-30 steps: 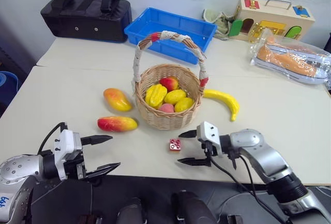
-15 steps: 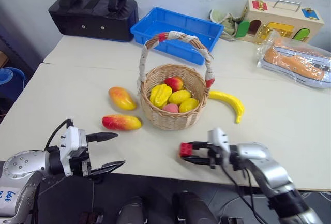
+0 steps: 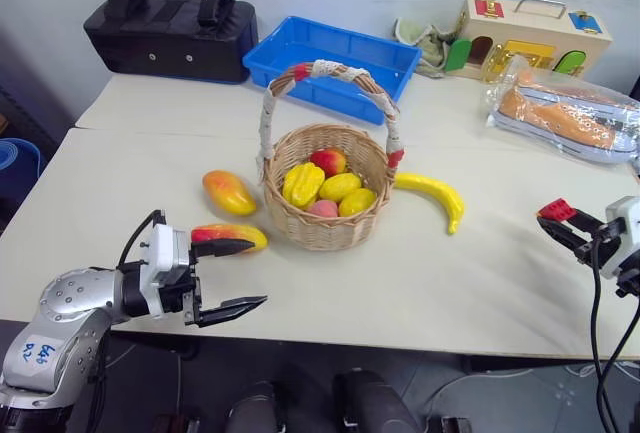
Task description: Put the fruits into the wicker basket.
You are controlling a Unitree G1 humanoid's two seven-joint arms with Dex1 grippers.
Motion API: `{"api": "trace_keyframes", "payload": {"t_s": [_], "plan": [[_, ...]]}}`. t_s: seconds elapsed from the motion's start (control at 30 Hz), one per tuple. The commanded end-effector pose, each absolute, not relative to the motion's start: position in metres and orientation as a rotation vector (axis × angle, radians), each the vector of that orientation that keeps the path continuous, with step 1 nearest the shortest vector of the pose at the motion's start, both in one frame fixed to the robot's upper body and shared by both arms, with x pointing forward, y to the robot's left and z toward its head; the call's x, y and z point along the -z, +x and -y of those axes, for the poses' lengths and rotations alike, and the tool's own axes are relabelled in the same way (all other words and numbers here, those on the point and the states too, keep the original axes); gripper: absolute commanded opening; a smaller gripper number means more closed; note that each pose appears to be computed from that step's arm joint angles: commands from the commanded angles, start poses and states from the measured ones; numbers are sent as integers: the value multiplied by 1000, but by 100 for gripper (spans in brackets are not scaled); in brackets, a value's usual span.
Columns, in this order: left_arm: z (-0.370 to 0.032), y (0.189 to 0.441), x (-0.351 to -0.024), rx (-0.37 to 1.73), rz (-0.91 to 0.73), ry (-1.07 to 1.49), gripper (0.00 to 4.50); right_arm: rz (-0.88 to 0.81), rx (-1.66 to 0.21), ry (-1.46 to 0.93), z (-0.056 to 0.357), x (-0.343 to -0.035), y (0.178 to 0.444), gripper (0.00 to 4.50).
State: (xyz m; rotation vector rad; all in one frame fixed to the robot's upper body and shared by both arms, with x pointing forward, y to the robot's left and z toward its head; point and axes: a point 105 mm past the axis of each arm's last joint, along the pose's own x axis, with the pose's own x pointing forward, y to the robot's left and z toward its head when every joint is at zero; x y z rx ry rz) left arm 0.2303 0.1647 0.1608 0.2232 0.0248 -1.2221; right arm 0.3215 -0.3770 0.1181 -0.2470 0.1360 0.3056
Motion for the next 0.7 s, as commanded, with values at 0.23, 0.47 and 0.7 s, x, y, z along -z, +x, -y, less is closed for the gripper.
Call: {"api": "trace_keyframes", "payload": {"t_s": [0.23, 0.47, 0.7], "plan": [[-171, 230, -168, 1198, 10, 248, 450, -132, -207, -278, 390, -123, 335, 378], [-240, 236, -165, 955, -56, 303, 450, 103, -409, -454, 362, -167, 315, 446], [-325, 220, -176, 710, -147, 336, 450, 250, -819, -406, 259, -179, 278, 446]]}}
